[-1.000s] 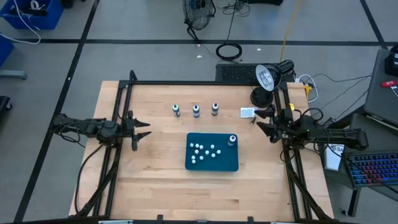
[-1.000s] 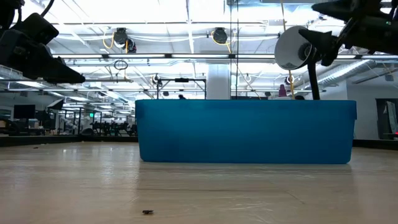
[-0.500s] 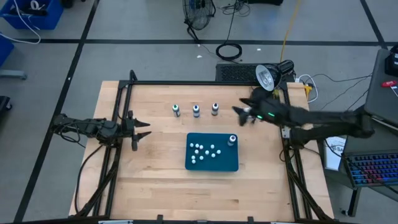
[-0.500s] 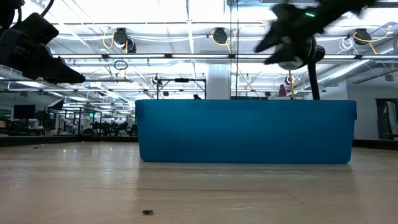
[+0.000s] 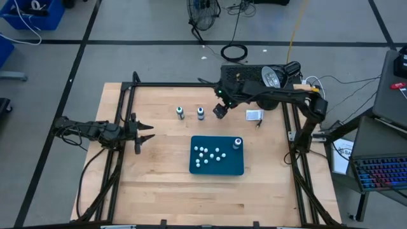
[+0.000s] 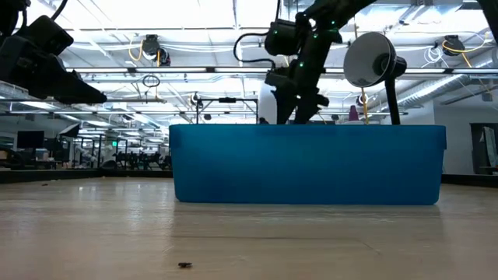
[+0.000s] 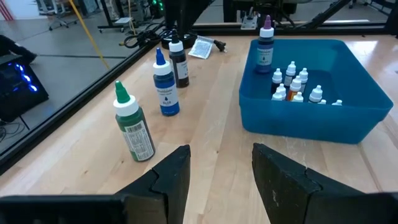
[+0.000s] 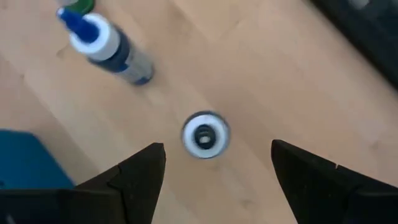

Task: Pick & Place food coloring
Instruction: Put the large black food coloring bottle into the blue bin

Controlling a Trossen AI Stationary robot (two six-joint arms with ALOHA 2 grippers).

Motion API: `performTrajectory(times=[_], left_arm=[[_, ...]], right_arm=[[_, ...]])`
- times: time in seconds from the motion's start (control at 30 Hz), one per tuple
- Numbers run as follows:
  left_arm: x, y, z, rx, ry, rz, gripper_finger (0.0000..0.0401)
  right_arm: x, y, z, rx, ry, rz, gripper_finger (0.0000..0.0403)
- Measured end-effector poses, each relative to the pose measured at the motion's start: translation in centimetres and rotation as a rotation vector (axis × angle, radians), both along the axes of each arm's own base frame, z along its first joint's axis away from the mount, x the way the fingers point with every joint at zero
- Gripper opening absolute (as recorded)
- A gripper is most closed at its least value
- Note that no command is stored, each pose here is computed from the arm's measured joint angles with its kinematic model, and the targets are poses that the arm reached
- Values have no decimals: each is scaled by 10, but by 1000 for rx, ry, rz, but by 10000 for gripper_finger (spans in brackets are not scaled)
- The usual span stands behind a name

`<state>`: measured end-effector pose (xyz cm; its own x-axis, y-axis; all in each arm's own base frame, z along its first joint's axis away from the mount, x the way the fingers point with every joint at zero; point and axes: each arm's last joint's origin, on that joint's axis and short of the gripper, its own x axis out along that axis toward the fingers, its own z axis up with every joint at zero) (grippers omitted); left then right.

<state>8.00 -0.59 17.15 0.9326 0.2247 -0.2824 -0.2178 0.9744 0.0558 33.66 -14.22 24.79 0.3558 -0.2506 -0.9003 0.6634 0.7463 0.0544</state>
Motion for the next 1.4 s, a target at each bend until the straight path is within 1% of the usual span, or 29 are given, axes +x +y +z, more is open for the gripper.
performTrajectory(times=[0.17, 0.3, 0.47, 0.63, 0.73, 0.83, 0.9, 1.0, 1.1, 1.2, 1.27, 1.4], left_arm=[[0, 0, 0, 0, 0, 0, 175], [0, 0, 0, 0, 0, 0, 175], [0, 0, 0, 0, 0, 0, 175], [0, 0, 0, 0, 0, 0, 175], [0, 0, 0, 0, 0, 0, 175], [0, 0, 0, 0, 0, 0, 175], [0, 0, 0, 0, 0, 0, 175], [0, 0, 0, 0, 0, 0, 175], [0, 0, 0, 0, 0, 0, 175], [0, 0, 0, 0, 0, 0, 175], [0, 0, 0, 0, 0, 0, 175], [0, 0, 0, 0, 0, 0, 175]], right_arm=[[7, -5, -21, 36, 30, -7, 279], [15, -5, -30, 26, 28, 10, 279], [21, -8, -51, 18, 86, 23, 279], [23, -10, -56, 4, 94, 41, 278], [24, -11, -54, -33, 81, 34, 266], [23, -11, -51, -59, 94, 40, 236], [22, -11, -52, -54, 113, 50, 201], [19, -9, -53, -49, 149, 79, 134], [19, -6, -51, -53, 157, 111, 130], [19, 2, -41, -77, 135, 154, 130], [19, 11, -27, -99, 91, 175, 130], [11, 35, 12, -139, -12, 220, 130]])
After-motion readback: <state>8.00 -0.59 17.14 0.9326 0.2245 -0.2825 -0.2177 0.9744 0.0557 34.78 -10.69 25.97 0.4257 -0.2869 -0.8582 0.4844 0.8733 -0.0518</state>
